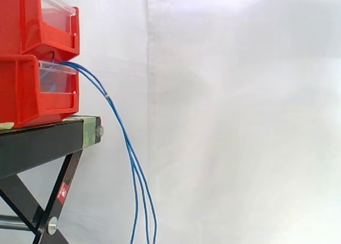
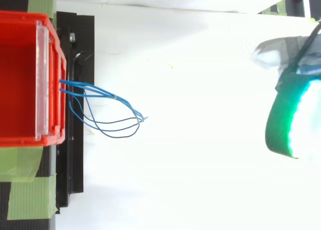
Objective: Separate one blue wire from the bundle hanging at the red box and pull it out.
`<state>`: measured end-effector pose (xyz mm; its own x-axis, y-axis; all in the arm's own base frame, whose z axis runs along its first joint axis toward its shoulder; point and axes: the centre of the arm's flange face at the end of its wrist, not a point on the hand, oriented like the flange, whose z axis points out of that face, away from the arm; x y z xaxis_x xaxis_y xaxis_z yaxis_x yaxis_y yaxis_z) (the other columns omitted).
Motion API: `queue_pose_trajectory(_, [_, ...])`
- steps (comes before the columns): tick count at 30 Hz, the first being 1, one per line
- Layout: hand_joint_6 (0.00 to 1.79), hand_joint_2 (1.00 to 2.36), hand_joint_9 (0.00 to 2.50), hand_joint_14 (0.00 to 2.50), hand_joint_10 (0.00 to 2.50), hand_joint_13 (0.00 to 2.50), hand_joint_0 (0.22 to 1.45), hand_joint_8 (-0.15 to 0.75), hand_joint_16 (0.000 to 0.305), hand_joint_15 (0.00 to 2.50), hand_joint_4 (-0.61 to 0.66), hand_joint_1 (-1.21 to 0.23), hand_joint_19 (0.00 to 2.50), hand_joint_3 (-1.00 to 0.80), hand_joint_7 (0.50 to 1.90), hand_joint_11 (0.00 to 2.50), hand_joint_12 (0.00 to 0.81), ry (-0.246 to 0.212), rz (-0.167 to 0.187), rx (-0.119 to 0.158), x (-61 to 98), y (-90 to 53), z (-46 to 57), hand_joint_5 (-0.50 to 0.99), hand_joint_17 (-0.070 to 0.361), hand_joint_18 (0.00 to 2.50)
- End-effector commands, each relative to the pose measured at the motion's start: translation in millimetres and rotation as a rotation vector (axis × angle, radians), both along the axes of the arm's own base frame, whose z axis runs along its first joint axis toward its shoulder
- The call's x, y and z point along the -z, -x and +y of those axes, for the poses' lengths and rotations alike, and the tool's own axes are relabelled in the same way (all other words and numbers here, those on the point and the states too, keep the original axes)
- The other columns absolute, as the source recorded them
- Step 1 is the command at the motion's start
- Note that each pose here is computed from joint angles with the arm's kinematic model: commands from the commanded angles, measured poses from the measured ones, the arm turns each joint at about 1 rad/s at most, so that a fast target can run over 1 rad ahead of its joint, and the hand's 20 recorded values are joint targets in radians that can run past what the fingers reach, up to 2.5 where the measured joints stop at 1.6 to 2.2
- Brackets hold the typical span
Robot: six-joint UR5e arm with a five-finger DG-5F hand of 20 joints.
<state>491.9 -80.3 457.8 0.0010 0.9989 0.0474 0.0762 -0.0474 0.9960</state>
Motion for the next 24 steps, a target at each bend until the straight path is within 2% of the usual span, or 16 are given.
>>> queue_pose_trajectory(1, [0.50, 1.00, 0.17, 0.00, 0.00, 0.00, 0.61, 0.249, 0.046, 0.00, 0.25, -0.68, 0.14, -0.50, 0.73, 0.01, 0.280, 0.080, 0.025, 0.039, 5.2, 0.3, -4.6, -0.24, 0.103, 0.00])
queue_pose_trajectory(2, [0.50, 1.00, 0.17, 0.00, 0.00, 0.00, 0.61, 0.248, 0.045, 0.00, 0.25, -0.69, 0.14, -0.50, 0.73, 0.01, 0.280, 0.099, 0.030, 0.047, 6.2, 0.1, -4.9, -0.24, 0.102, 0.00])
queue_pose_trajectory(3, [0.50, 1.00, 0.17, 0.00, 0.00, 0.00, 0.62, 0.248, 0.045, 0.00, 0.25, -0.70, 0.13, -0.50, 0.73, 0.01, 0.280, 0.139, 0.038, 0.060, 6.7, 1.5, -6.8, -0.24, 0.102, 0.00])
queue_pose_trajectory(4, [0.50, 1.00, 0.17, 0.00, 0.00, 0.00, 0.62, 0.248, 0.045, 0.00, 0.25, -0.71, 0.14, -0.50, 0.73, 0.01, 0.279, 0.255, 0.069, 0.069, 10.0, 3.7, -8.2, -0.23, 0.102, 0.00])
queue_pose_trajectory(6, [0.50, 1.00, 0.17, 0.00, 0.00, 0.00, 0.62, 0.247, 0.045, 0.00, 0.25, -0.72, 0.13, -0.50, 0.74, 0.02, 0.280, 0.324, 0.085, 0.068, 13.4, 5.6, -7.5, -0.23, 0.102, 0.00])
queue_pose_trajectory(8, [0.50, 1.00, 0.17, 0.00, 0.00, 0.00, 0.62, 0.249, 0.045, 0.00, 0.25, -0.74, 0.13, -0.50, 0.74, 0.02, 0.280, 0.360, 0.097, 0.062, 22.0, 6.6, -6.5, -0.23, 0.102, 0.00])
queue_pose_trajectory(11, [0.50, 1.00, 0.18, 0.00, 0.00, 0.00, 0.62, 0.249, 0.045, 0.00, 0.26, -0.74, 0.14, -0.50, 0.76, 0.02, 0.281, 0.357, 0.098, 0.059, 37.1, 8.9, -5.4, -0.23, 0.101, 0.00])
queue_pose_trajectory(12, [0.50, 1.00, 0.18, 0.00, 0.00, 0.00, 0.62, 0.249, 0.045, 0.00, 0.26, -0.74, 0.14, -0.50, 0.77, 0.02, 0.282, 0.349, 0.090, 0.060, 50.7, 10.0, -4.2, -0.23, 0.101, 0.00])
queue_pose_trajectory(14, [0.50, 1.00, 0.21, 0.00, 0.00, 0.00, 0.61, 0.260, 0.046, 0.00, 0.29, -0.77, 0.12, -0.50, 0.80, 0.01, 0.291, 0.346, 0.083, 0.059, 55.0, 10.0, -3.5, -0.22, 0.104, 0.00])
queue_pose_trajectory(15, [0.50, 1.00, 0.18, 0.00, 0.00, 0.00, 0.61, 0.251, 0.045, 0.01, 0.28, -0.74, 0.15, -0.50, 0.82, 0.03, 0.284, 0.346, 0.064, 0.064, 65.1, 10.0, -3.1, -0.22, 0.102, 0.00])
queue_pose_trajectory(17, [0.50, 1.00, 0.21, 0.00, 0.00, 0.00, 0.60, 0.261, 0.046, 0.00, 0.30, -0.76, 0.12, -0.50, 0.84, 0.01, 0.292, 0.346, 0.038, 0.072, 74.5, 8.9, -2.2, -0.21, 0.104, 0.00])
queue_pose_trajectory(19, [0.50, 1.00, 0.21, 0.00, 0.00, 0.00, 0.60, 0.262, 0.047, 0.00, 0.30, -0.77, 0.12, -0.50, 0.85, 0.01, 0.292, 0.362, 0.016, 0.106, 87.6, 10.7, -3.8, -0.21, 0.105, 0.00])
queue_pose_trajectory(23, [0.50, 1.00, 0.22, 0.00, 0.00, 0.00, 0.60, 0.264, 0.047, 0.00, 0.31, -0.77, 0.13, -0.50, 0.87, 0.01, 0.293, 0.389, 0.012, 0.133, 100.3, 13.2, -4.6, -0.20, 0.105, 0.00])
queue_pose_trajectory(24, [0.50, 1.00, 0.22, 0.00, 0.00, 0.00, 0.60, 0.264, 0.047, 0.00, 0.31, -0.77, 0.13, -0.50, 0.87, 0.02, 0.293, 0.402, 0.001, 0.147, 106.3, 13.9, -3.7, -0.20, 0.105, 0.00])
